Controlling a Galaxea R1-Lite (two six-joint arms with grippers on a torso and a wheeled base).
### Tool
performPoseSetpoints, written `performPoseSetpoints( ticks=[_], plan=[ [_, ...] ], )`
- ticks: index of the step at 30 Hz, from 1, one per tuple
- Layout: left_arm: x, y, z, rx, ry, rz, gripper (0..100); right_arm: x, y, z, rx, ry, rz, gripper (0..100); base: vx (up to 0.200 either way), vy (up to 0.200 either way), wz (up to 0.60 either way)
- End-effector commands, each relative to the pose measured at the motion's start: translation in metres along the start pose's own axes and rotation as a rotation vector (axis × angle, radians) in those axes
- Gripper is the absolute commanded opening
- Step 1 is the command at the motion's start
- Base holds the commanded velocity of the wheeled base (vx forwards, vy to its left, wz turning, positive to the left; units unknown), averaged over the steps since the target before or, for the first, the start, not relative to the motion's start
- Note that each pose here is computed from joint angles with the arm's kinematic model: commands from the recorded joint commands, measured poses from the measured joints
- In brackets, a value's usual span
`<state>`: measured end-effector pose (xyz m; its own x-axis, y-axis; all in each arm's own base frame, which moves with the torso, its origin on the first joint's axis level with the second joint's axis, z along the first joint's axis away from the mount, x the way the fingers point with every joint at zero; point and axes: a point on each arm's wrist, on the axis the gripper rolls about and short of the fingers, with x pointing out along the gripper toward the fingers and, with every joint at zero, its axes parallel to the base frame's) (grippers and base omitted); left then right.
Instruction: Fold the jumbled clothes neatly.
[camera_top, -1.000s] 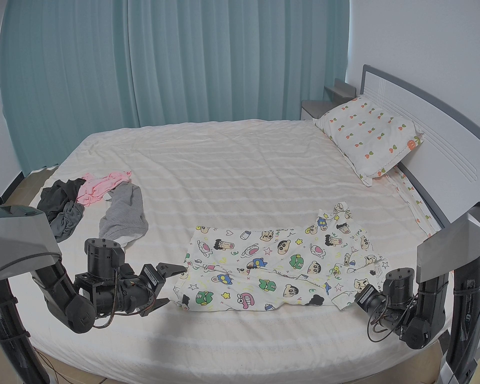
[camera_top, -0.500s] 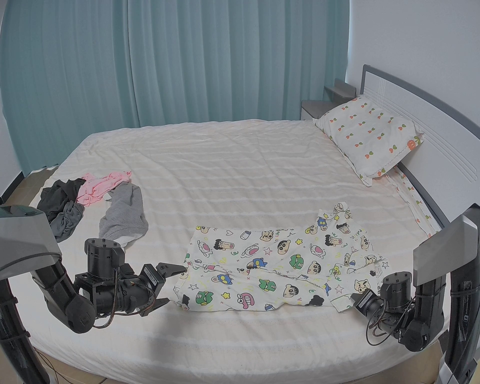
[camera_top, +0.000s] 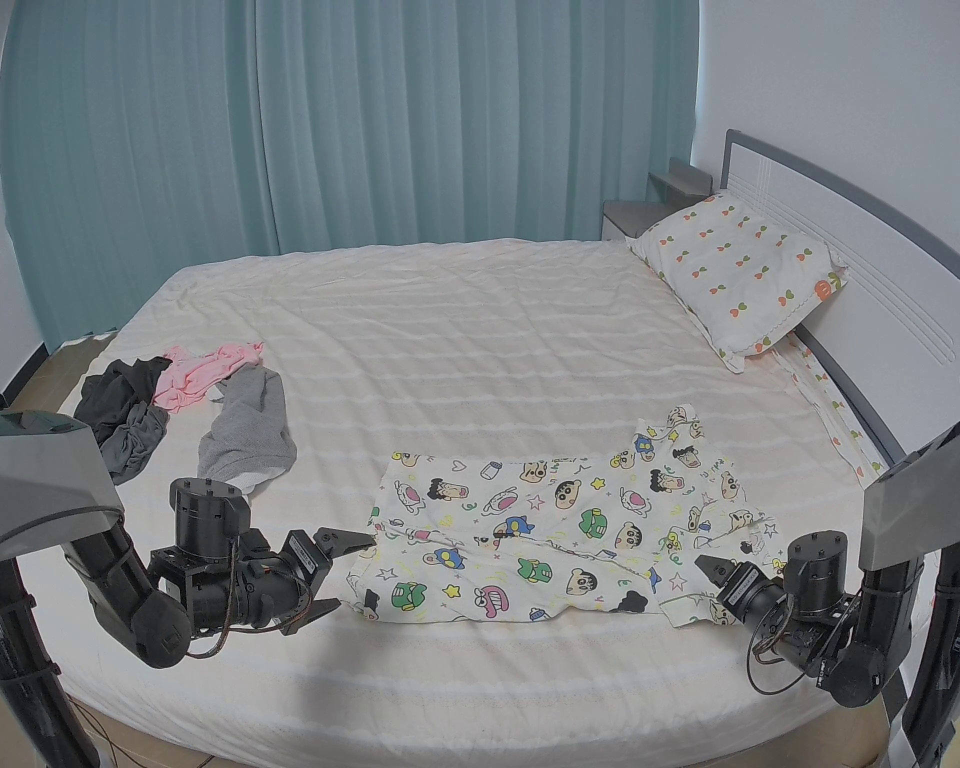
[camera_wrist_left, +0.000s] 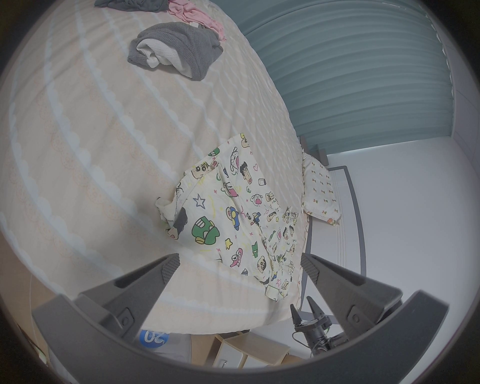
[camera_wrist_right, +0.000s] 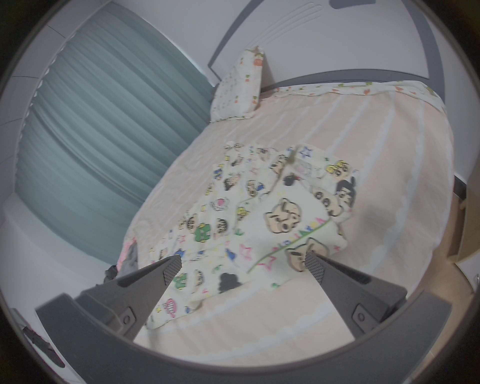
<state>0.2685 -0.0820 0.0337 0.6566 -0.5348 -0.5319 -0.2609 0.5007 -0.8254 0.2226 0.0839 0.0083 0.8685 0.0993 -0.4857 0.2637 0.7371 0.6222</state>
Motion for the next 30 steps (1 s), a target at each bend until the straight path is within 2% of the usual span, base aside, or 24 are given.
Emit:
performPoseSetpoints(
  ticks=[1,7,12,19,22,23,26,30],
  plan=[
    [0.000,-0.001,-0.003,0.007,0.009,-0.004,100,0.014,0.018,0.002,-0.022,0.024,0.132,100,0.000,0.000,0.00],
    [-0.001,-0.002,-0.003,0.012,0.011,-0.006,100,0.045,0.019,0.000,-0.008,0.096,0.202,100,0.000,0.000,0.00],
    [-0.004,-0.006,-0.002,0.022,0.000,-0.022,100,0.050,0.013,-0.008,0.053,0.165,0.201,100,0.000,0.000,0.00],
    [-0.013,-0.031,-0.001,0.120,-0.022,-0.099,100,0.044,0.008,-0.008,0.070,0.196,0.187,100,0.000,0.000,0.00],
    [-0.010,-0.034,0.002,0.177,-0.008,-0.064,100,0.044,0.006,-0.010,0.068,0.205,0.180,100,0.000,0.000,0.00],
    [-0.007,-0.034,0.006,0.246,0.017,-0.008,100,0.044,0.006,-0.011,0.067,0.207,0.179,100,0.000,0.000,0.00],
    [-0.003,-0.033,0.015,0.346,0.063,0.086,100,0.043,0.006,-0.012,0.065,0.210,0.180,100,0.000,0.000,0.00],
    [0.005,-0.038,0.030,0.440,0.094,0.140,100,0.043,0.006,-0.012,0.065,0.211,0.179,100,0.000,0.000,0.00]
  ],
)
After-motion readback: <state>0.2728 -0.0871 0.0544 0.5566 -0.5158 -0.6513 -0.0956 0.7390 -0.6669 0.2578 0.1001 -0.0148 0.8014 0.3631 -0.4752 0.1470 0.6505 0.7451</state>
